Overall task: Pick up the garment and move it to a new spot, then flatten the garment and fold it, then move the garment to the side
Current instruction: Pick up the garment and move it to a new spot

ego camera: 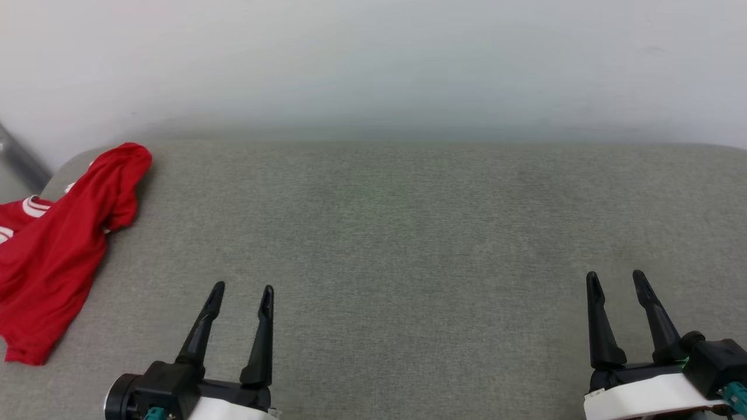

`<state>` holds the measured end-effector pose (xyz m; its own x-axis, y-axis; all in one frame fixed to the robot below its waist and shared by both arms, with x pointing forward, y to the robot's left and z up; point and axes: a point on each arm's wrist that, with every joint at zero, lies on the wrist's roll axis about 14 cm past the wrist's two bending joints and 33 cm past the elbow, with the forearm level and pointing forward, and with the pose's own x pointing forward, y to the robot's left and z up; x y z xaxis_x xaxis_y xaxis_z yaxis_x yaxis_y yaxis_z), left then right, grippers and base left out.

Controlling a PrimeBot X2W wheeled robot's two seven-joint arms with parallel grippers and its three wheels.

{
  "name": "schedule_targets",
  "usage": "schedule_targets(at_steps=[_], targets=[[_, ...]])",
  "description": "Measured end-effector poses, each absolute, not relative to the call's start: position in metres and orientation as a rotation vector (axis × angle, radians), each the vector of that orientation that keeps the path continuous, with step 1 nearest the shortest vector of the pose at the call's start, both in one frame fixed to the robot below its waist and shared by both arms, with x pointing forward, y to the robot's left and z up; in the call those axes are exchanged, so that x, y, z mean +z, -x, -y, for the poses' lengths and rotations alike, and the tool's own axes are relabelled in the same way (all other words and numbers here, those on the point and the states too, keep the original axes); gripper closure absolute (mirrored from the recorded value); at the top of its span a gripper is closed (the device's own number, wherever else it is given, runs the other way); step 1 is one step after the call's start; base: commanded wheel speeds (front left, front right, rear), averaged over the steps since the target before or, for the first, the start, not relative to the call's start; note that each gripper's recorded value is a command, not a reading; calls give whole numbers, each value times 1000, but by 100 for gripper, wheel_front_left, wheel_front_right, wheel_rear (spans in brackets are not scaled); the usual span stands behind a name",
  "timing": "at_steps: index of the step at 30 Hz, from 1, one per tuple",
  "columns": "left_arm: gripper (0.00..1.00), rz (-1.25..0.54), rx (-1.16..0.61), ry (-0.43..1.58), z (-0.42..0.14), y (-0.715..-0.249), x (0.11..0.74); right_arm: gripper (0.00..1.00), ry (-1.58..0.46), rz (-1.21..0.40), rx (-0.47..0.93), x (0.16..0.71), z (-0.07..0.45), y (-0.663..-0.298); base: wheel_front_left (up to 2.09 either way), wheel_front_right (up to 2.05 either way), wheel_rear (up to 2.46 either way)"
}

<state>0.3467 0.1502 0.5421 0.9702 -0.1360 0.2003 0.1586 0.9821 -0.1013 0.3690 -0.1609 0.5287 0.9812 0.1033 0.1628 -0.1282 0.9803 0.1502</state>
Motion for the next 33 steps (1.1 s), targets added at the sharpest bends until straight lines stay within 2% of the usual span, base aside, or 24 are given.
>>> schedule_targets(at_steps=[9, 19, 33], targets=[[0, 199, -4, 86, -195, -324, 542, 0, -193, 132, 265, 525, 110, -383, 0, 0, 0], [0, 212, 201, 67, -251, -278, 544, 0, -216, 114, 449, 526, 46, -391, 0, 0, 0], [0, 220, 393, 30, -290, -218, 544, 0, -227, 95, 656, 528, -24, -383, 0, 0, 0]])
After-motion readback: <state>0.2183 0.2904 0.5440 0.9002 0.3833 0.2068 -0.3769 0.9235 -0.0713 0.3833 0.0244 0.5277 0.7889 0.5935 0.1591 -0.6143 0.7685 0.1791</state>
